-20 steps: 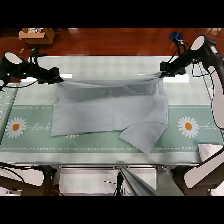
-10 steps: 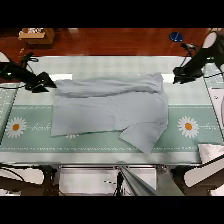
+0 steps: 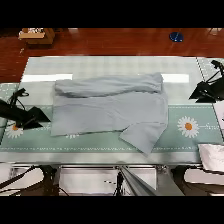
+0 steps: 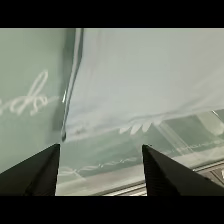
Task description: Fold the shirts.
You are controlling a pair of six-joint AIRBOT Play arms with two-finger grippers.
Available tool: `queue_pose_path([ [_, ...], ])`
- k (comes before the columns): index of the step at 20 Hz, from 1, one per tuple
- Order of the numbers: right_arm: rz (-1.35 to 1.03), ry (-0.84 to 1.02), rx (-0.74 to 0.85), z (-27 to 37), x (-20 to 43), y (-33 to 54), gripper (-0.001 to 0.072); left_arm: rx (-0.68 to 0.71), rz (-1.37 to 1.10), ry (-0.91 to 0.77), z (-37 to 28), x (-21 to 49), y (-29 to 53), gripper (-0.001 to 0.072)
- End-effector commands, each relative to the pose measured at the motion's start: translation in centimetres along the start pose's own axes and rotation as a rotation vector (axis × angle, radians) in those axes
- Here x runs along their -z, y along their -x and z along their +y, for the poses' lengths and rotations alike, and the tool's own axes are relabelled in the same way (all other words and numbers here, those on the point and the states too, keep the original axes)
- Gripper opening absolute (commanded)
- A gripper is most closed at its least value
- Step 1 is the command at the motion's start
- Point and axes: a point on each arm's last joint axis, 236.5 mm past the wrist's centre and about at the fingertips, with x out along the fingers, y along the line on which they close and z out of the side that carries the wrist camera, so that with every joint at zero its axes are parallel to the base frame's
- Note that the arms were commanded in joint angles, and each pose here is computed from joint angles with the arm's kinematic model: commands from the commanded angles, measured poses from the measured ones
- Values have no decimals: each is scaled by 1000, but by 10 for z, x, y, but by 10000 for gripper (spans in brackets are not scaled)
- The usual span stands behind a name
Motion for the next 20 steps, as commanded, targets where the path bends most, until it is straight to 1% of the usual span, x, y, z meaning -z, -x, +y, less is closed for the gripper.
queue_pose_path([
  [1,-73,-31,-80,1,11,-14,478,40,2,47,11,31,-29,588],
  [4,-69,-28,-149,15,14,-24,478,69,-88,69,5,7,-38,587],
  [7,-79,-31,-182,23,11,-22,478,98,-143,82,-6,-17,-50,587],
  [12,-109,-22,-186,28,10,-13,478,95,17,69,-16,-2,-94,587],
  [13,-120,-18,-183,29,9,-10,478,94,37,71,-16,1,-100,573],
  [14,-131,-13,-180,30,9,-7,477,94,49,80,-16,2,-104,413],
  [15,-141,-9,-177,31,9,-3,477,97,54,83,-17,2,-105,153],
  [16,-149,-4,-172,32,10,0,477,100,54,84,-17,2,-105,20],
  [18,-146,10,-121,23,14,3,477,104,61,82,-18,4,-105,21],
  [20,-81,-3,-49,2,31,-5,477,112,78,75,-20,8,-104,21],
])
